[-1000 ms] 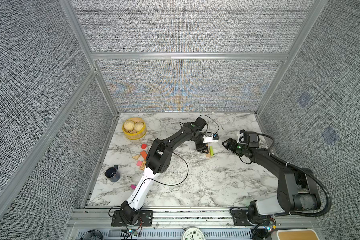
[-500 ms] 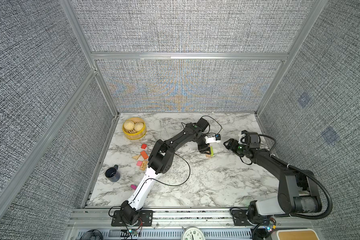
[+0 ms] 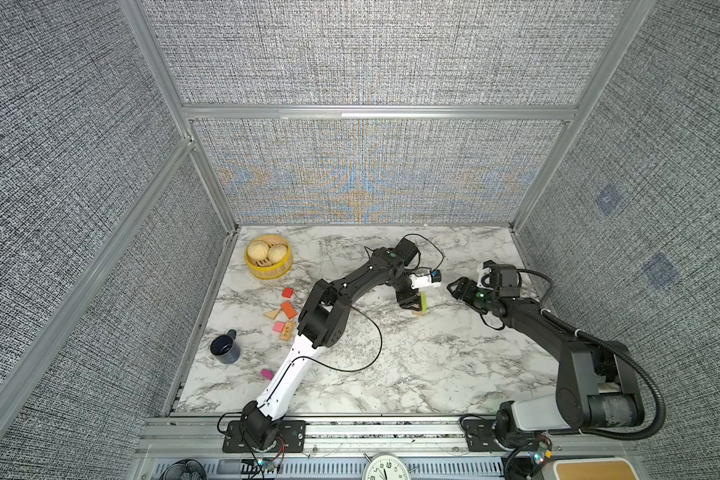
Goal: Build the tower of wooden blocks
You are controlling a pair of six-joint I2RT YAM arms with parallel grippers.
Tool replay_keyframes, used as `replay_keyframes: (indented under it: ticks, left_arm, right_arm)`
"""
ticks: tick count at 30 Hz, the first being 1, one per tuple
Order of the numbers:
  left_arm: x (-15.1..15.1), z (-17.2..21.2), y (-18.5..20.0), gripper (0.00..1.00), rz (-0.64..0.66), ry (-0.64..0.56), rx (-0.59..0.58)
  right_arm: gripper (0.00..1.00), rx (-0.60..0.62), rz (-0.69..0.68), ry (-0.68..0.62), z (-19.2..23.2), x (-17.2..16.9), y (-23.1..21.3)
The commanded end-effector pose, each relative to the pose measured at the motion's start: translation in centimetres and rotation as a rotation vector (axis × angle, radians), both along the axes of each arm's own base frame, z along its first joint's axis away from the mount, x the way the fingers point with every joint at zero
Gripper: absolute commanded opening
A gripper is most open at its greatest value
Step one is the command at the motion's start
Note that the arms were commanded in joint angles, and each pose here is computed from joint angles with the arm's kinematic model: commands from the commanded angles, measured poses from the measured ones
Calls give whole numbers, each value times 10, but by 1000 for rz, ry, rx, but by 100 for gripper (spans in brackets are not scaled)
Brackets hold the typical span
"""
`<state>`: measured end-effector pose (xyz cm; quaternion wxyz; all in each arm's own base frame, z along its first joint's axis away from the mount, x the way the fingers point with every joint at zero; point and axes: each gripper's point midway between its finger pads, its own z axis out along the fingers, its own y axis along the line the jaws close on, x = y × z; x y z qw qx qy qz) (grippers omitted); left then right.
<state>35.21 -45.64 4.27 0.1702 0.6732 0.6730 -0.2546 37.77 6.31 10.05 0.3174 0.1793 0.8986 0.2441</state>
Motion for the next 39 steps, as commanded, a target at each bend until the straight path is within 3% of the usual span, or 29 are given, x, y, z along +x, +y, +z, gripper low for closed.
replay_keyframes:
  ticks: [1, 13, 18, 21, 26, 28, 32, 39]
  left_arm:
    - [0, -3, 0, 69, 2, -1, 11]
    - [6, 14, -1, 87, 37, -28, -8]
    - [4, 35, 7, 96, 50, -76, -24]
    - [3, 45, 16, 97, 79, -104, -9]
    - [26, 63, 38, 93, 329, -174, 34]
    - [32, 72, 48, 92, 416, -206, 6]
    - [44, 93, 79, 93, 669, -297, -54]
    - [47, 134, 172, 99, 1176, -487, -179]
  right_arm:
    - [77, -2, 0, -26, 5, 3, 0]
    - [76, 6, 20, -18, 2, 2, 3]
    - [73, -16, 26, -2, -3, 1, 1]
    - [64, -24, 45, 15, -7, 1, 3]
    - [41, -32, 86, 51, -15, 0, 11]
    - [39, -49, 96, 56, -16, -2, 13]
    - [45, -89, 151, 59, -6, -4, 27]
    - [60, -218, 318, 46, 30, 6, 83]
